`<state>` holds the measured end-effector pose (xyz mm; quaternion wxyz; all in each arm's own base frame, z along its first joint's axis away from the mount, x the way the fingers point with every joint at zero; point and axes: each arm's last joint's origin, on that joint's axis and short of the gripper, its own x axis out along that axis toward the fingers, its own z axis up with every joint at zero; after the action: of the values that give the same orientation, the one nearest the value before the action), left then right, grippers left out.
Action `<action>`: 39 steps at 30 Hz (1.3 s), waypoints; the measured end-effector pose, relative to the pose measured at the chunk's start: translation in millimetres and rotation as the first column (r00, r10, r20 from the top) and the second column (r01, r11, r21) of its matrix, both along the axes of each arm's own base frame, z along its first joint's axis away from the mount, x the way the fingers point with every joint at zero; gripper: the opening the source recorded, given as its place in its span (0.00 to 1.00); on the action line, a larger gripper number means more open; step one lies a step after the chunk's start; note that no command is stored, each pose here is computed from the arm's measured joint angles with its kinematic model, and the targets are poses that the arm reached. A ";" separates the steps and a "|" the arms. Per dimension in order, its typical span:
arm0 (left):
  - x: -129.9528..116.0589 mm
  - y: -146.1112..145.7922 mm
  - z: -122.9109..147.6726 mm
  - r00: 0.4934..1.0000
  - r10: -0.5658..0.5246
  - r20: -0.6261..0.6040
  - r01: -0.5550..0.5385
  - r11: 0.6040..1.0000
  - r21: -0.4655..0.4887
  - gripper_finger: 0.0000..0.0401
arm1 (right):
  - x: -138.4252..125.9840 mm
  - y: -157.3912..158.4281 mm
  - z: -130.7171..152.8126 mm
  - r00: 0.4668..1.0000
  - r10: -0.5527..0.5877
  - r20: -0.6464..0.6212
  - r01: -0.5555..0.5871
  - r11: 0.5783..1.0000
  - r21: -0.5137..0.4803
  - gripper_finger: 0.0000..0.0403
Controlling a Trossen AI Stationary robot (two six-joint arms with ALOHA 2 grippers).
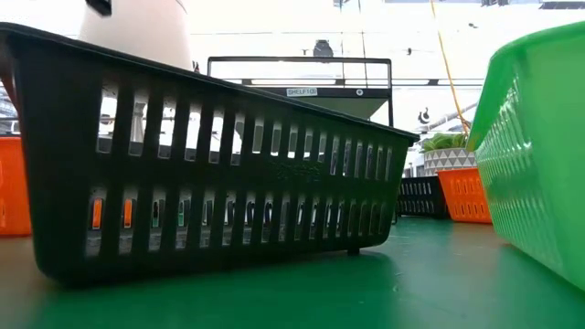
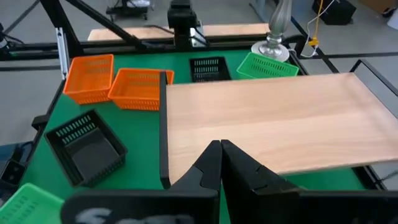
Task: Stack baskets on shelf by color
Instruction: Put the top right black bin on the shelf
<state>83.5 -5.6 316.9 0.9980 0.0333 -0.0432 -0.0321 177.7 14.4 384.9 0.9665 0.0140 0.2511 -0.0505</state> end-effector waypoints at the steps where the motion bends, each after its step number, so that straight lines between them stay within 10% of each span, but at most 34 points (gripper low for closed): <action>1: 2.3 -0.2 7.5 1.000 0.000 -0.025 0.000 1.000 0.001 0.09 | 2.1 0.2 -1.5 1.000 0.000 0.005 0.000 1.000 0.001 0.00; 13: 46.1 -11.3 69.9 0.915 -0.053 -0.400 0.067 0.997 0.022 0.09 | 14.6 1.6 -35.7 1.000 -0.003 -0.029 0.003 1.000 -0.001 0.00; 26: 111.5 -29.6 27.4 0.803 0.038 -0.595 0.021 0.995 0.093 0.09 | 21.4 -12.7 -88.9 0.968 -0.116 -0.221 0.105 0.993 -0.058 0.00; 39: 137.8 -34.7 17.7 0.809 0.052 -0.585 0.046 0.988 0.151 0.09 | 38.7 -83.4 -135.2 0.832 -0.118 -0.541 0.061 0.991 -0.123 0.04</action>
<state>221.3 -40.4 334.6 0.9567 0.1004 0.2698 -0.0425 216.4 -69.1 249.7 0.8505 -0.0376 0.5129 -0.1101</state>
